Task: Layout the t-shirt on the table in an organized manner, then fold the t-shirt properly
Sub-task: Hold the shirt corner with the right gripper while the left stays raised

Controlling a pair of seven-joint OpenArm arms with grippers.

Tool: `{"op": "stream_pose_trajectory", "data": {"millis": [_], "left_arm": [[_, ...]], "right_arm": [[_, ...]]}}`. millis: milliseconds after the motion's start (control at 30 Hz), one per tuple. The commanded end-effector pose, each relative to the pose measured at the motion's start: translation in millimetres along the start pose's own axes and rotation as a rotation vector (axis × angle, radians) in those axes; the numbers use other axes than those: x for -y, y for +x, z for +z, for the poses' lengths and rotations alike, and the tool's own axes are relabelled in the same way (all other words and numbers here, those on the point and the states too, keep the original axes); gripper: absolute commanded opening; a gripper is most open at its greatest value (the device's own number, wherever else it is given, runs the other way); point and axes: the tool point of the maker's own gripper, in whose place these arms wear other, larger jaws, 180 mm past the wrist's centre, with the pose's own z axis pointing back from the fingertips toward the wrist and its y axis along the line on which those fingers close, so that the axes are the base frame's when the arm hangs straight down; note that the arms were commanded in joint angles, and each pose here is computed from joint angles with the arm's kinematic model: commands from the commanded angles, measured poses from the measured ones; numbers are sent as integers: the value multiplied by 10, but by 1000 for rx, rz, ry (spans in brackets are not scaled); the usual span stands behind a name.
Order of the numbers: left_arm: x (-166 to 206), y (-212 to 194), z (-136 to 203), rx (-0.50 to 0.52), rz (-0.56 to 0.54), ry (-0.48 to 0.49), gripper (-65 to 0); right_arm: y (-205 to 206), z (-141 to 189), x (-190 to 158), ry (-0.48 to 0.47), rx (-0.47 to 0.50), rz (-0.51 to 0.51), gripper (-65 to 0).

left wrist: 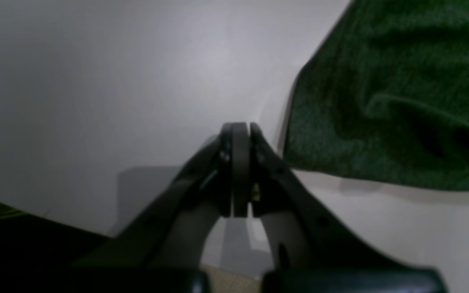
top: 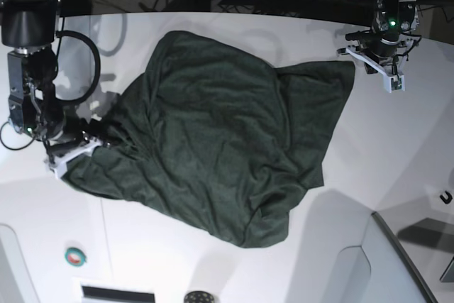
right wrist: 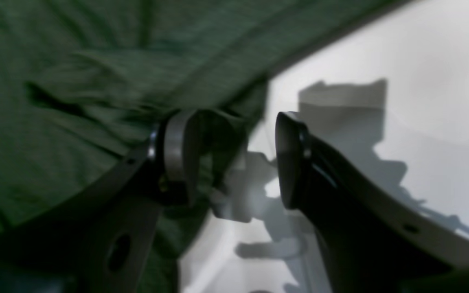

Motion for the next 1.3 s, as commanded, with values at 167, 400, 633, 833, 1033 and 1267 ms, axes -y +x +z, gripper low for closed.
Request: {"op": "stream_pose_trajectory", "data": {"millis": [167, 400, 633, 833, 1033, 1267], "left_arm": [[-55, 105, 18, 34, -13, 9, -650], [-56, 106, 18, 34, -14, 10, -650], [-56, 106, 18, 34, -14, 10, -650], [-56, 106, 18, 34, -14, 10, -650], [-53, 113, 16, 36, -12, 9, -650], [-56, 108, 15, 34, -13, 10, -650]], "right_arm": [[155, 39, -154, 61, 38, 43, -561], [145, 40, -137, 58, 36, 42, -614], [65, 66, -8, 34, 24, 44, -644], [53, 46, 44, 10, 23, 11, -444], [91, 19, 66, 5, 48, 3, -405], [204, 60, -8, 21, 77, 12, -405]]}}
